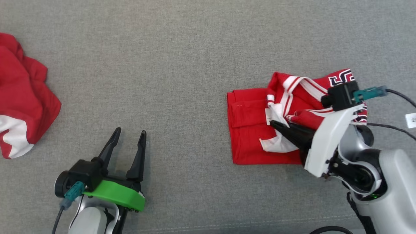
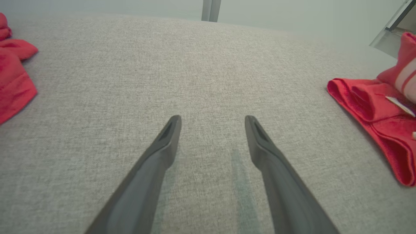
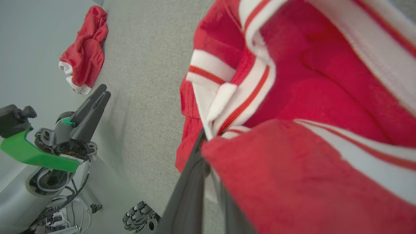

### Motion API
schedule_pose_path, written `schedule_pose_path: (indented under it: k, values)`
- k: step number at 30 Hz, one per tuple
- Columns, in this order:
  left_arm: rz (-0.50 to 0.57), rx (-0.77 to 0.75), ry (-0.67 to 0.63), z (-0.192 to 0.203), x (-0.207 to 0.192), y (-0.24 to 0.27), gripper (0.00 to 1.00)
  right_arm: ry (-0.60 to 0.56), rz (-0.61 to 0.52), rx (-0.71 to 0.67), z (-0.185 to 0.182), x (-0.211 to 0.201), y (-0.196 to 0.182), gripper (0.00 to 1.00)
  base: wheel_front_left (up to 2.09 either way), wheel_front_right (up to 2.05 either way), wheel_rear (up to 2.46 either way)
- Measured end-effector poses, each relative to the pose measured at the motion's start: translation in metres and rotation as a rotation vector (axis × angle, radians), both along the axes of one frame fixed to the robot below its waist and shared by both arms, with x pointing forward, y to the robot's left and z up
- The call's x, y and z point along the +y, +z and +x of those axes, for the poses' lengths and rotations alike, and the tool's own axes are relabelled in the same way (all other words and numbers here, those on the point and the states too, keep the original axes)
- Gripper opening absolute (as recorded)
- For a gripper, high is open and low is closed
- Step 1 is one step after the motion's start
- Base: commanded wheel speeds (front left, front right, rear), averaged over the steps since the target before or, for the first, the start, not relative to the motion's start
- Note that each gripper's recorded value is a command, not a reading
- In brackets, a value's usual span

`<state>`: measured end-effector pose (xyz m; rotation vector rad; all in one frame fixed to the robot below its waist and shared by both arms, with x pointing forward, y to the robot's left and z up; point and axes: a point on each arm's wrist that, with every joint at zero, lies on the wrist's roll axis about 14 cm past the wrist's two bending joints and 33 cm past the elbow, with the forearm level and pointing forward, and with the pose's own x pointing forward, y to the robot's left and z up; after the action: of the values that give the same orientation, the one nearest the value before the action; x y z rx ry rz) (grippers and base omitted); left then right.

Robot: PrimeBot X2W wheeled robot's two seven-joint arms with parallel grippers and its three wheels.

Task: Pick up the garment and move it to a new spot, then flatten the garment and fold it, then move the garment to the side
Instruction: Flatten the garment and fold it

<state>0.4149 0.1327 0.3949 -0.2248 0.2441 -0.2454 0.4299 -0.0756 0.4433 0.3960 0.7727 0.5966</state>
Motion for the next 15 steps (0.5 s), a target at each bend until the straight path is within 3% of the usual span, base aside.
schedule_pose_path:
  k: [8, 9, 10, 15]
  values:
    - [0.048, 0.063, 0.033, -0.003, 0.015, -0.022, 1.0, 0.066, -0.01, 0.006, 0.007, 0.038, -0.031, 0.0, 0.0, 0.0, 0.0]
    - [0.051, 0.071, 0.04, -0.004, 0.018, -0.025, 1.0, 0.063, -0.002, -0.009, 0.01, 0.041, -0.03, 0.24, 0.0, 0.0, 0.0]
    - [0.054, 0.076, 0.046, -0.004, 0.02, -0.026, 1.0, 0.072, 0.001, -0.029, 0.012, 0.045, -0.027, 1.0, 0.0, 0.0, 0.0]
    - [0.069, 0.098, 0.076, -0.009, 0.031, -0.032, 1.0, 0.153, 0.062, -0.123, 0.002, 0.065, 0.005, 1.0, 0.0, 0.0, 0.0]
